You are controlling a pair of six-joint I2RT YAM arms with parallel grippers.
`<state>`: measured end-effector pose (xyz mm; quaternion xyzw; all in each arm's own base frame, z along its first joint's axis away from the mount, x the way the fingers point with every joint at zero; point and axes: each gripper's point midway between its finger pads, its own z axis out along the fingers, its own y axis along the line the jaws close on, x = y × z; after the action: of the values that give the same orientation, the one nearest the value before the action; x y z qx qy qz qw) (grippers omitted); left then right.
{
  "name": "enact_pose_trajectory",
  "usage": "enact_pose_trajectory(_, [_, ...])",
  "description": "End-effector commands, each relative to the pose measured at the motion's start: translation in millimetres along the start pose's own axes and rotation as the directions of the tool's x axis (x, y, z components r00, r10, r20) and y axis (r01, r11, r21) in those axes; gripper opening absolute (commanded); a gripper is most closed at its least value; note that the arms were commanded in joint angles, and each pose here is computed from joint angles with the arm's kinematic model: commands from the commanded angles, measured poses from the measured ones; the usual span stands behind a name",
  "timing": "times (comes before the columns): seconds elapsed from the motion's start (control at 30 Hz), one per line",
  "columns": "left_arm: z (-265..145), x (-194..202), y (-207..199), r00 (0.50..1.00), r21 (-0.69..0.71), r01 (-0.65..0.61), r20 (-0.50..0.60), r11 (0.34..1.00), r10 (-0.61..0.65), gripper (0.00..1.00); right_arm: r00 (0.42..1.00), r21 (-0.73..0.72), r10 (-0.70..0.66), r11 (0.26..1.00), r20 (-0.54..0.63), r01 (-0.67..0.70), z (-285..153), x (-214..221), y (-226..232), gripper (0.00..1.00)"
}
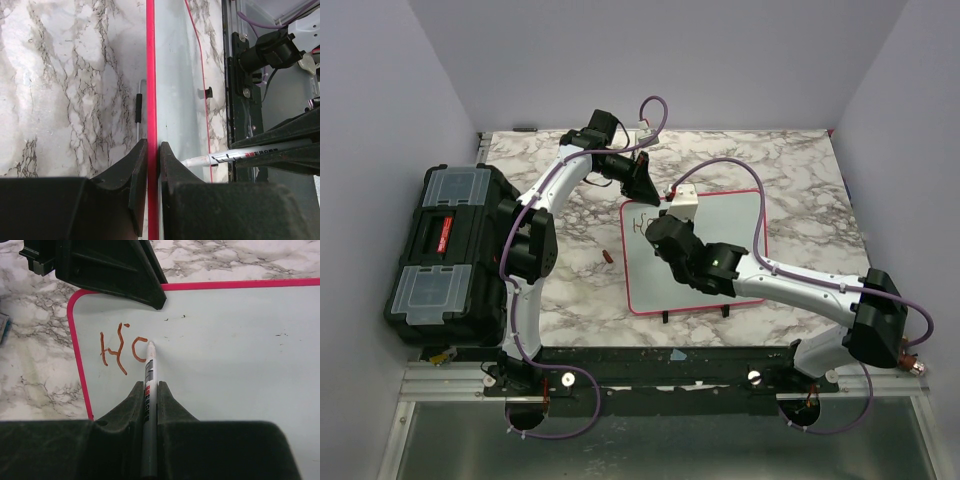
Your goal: Write a sentence on the whiteboard
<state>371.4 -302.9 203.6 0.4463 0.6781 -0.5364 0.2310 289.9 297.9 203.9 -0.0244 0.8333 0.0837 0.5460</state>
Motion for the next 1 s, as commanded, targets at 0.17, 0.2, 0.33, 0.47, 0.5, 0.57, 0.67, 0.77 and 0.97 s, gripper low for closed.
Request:
enact_pose_trajectory(0.17, [-7, -19, -23, 0.995, 0.034, -0.087, 0.041, 0.996, 0.086, 0.00, 1.000, 0.052, -0.026, 0.998, 0.011, 0.025, 6, 0, -8, 0.01])
enact_pose_trajectory(0.2, [-7, -18, -22, 0.996, 0.034, -0.084, 0.041, 0.996, 0.083, 0.00, 1.000, 0.054, -0.025, 0.998, 0.011, 0.024, 6, 1, -8, 0.01])
enact_pose_trajectory(0.33, [-7, -18, -22, 0.996, 0.034, -0.083, 0.040, 0.996, 0.081, 0.00, 1.000, 0.038, -0.022, 0.999, 0.010, 0.022, 6, 0, -5, 0.00])
enact_pose_trajectory(0.47, [-7, -19, -23, 0.996, 0.033, -0.086, 0.041, 0.996, 0.084, 0.00, 0.999, 0.029, -0.035, 0.999, -0.004, 0.035, 5, 3, -5, 0.01])
enact_pose_trajectory(0.5, [-7, -19, -22, 0.995, 0.032, -0.087, 0.042, 0.996, 0.086, 0.00, 0.999, 0.030, -0.038, 0.999, -0.010, 0.039, 4, 4, -6, 0.01])
enact_pose_trajectory(0.57, [-7, -19, -22, 0.995, 0.032, -0.087, 0.042, 0.996, 0.086, 0.00, 0.999, 0.030, -0.042, 0.999, -0.021, 0.042, 3, 7, -8, 0.01])
enact_pose_trajectory(0.67, [-6, -19, -22, 0.995, 0.033, -0.087, 0.042, 0.996, 0.086, 0.00, 0.999, 0.017, -0.035, 0.999, -0.034, 0.035, -1, 10, -10, 0.01])
enact_pose_trajectory(0.77, [-7, -20, -21, 0.995, 0.029, -0.088, 0.042, 0.996, 0.087, 0.00, 0.998, 0.001, -0.039, 0.999, -0.052, 0.039, -4, 16, -11, 0.01])
enact_pose_trajectory(0.97, [-7, -20, -21, 0.995, 0.027, -0.088, 0.041, 0.996, 0.087, 0.00, 0.996, -0.013, -0.038, 0.999, -0.077, 0.037, -10, 21, -15, 0.01])
